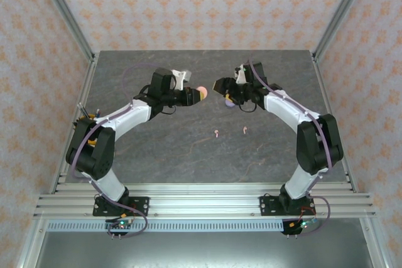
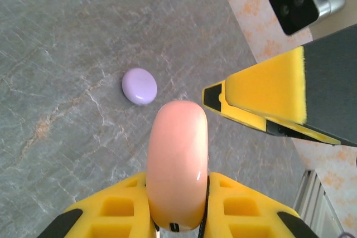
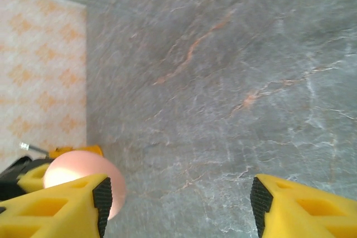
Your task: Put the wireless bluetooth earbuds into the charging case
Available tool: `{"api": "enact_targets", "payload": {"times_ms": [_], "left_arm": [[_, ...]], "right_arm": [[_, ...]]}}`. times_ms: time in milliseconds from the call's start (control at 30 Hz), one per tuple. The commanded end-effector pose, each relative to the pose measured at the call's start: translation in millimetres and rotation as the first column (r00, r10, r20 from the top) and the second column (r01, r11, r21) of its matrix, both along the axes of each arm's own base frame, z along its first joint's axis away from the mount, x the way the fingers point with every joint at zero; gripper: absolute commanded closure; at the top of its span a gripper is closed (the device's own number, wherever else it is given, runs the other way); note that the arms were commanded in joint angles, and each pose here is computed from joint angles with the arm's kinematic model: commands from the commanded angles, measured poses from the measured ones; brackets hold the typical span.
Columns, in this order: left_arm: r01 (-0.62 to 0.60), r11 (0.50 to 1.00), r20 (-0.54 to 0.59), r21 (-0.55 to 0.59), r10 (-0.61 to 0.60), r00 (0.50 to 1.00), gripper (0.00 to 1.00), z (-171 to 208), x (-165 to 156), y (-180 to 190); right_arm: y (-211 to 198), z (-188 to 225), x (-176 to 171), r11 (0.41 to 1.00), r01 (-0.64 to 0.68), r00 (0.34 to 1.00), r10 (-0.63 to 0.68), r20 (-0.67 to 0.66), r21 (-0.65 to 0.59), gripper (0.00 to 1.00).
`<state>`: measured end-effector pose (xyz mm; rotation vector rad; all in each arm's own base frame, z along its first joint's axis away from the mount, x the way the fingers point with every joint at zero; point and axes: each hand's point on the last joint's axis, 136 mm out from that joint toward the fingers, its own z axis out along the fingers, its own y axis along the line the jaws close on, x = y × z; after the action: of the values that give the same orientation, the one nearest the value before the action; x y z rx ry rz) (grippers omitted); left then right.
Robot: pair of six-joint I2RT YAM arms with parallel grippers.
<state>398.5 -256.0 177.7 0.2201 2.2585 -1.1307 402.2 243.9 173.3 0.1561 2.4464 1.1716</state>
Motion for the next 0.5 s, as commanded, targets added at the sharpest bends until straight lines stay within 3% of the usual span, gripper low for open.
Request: {"api": "enact_targets", "payload": {"times_ms": [0,467], "left_arm": [[0.07,0.998,0.015,0.003,-0.07,0.997,0.95,19,-11,0],[0.074,0.997,0.03,-0.013,-0.074,0.997,0.95,28,-2,-5]], "right_arm": [[12,28,-10,0.989,-0.143,0.979,0.134,0.152,0.048,0.33],[27,28,-23,0.961,-0.246,0.962,0.228,0.148,0.123,0.38]]}}
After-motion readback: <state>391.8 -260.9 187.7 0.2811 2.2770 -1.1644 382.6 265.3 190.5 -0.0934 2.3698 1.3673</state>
